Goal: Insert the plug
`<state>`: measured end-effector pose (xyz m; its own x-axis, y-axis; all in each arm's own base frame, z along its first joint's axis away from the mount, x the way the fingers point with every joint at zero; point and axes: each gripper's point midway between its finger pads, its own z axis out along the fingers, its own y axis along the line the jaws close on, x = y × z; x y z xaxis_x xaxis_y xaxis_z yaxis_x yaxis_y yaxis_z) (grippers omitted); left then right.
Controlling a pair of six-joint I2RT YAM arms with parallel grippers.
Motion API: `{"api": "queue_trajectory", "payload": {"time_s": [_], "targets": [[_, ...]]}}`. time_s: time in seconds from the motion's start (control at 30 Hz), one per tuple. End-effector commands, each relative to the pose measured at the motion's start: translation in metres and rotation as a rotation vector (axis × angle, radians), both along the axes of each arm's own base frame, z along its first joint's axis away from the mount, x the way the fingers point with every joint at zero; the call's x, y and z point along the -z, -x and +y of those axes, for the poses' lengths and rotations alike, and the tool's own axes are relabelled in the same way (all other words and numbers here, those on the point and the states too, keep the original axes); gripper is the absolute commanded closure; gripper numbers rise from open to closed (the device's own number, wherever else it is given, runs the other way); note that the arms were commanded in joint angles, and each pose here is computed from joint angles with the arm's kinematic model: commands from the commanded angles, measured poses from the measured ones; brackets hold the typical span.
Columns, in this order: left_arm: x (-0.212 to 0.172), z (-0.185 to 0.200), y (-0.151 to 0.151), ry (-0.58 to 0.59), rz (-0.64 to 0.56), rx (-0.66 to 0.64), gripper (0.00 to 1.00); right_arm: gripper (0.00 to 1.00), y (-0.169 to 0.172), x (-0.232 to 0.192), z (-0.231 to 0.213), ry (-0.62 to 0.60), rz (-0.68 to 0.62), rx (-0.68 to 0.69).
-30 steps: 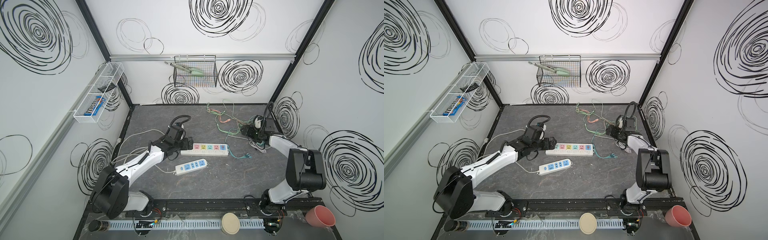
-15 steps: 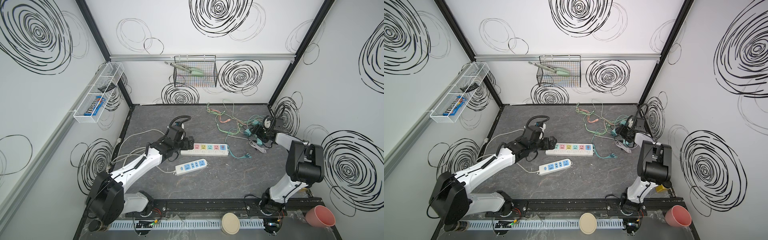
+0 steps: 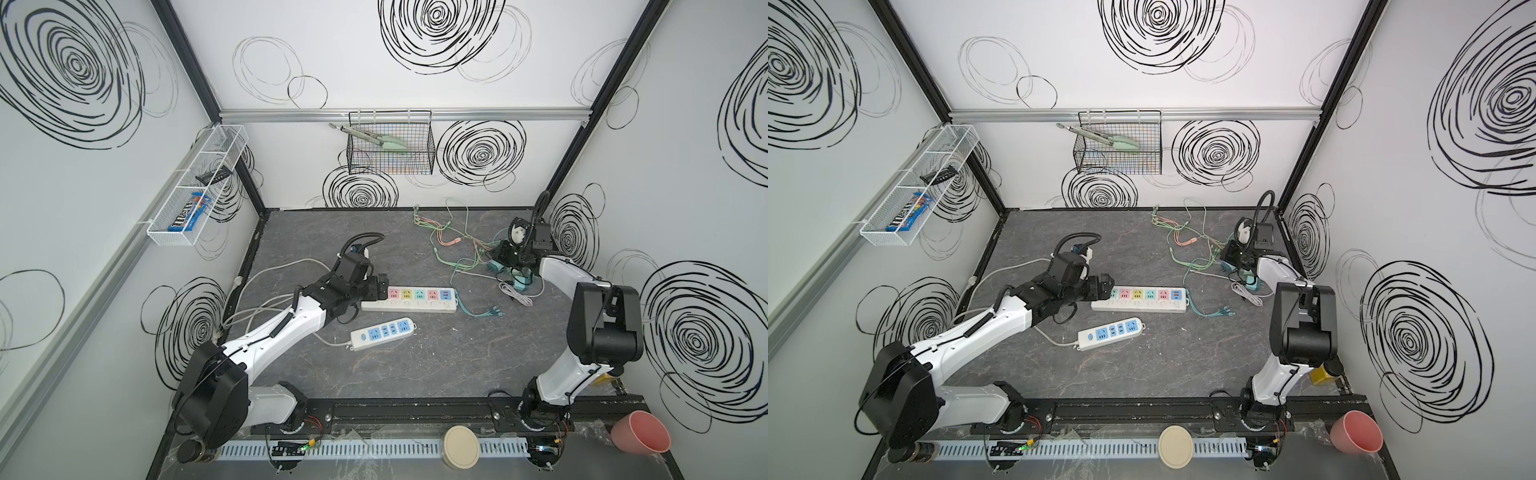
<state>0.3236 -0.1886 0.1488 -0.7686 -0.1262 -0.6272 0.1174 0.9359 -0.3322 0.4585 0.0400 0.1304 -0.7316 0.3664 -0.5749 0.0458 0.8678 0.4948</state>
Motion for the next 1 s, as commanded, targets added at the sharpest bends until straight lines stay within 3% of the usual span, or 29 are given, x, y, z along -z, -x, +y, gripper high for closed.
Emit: {"api": "queue_trajectory", "payload": {"time_s": [0.0,0.3,0.57,0.83,0.97], "targets": [[-0.001,0.0,0.0,0.009,-0.009,-0.012,0.04,1.0,-0.009,-0.061,0.03,0.072,-0.147,-0.096],[-0.016,-0.003,0.001,0.087,-0.034,-0.011,0.04,1.0,-0.01,-0.184,0.11,0.082,-0.451,-0.257],[-0.021,-0.009,0.006,0.117,-0.048,0.041,0.04,1.0,0.014,-0.293,0.147,0.056,-0.73,-0.306],[-0.035,-0.013,0.008,0.13,-0.091,0.082,0.04,1.0,0.042,-0.356,0.177,0.054,-0.878,-0.382],[-0.04,-0.017,0.008,0.142,-0.106,0.111,0.04,1.0,0.046,-0.374,0.178,0.098,-0.934,-0.315]]}}
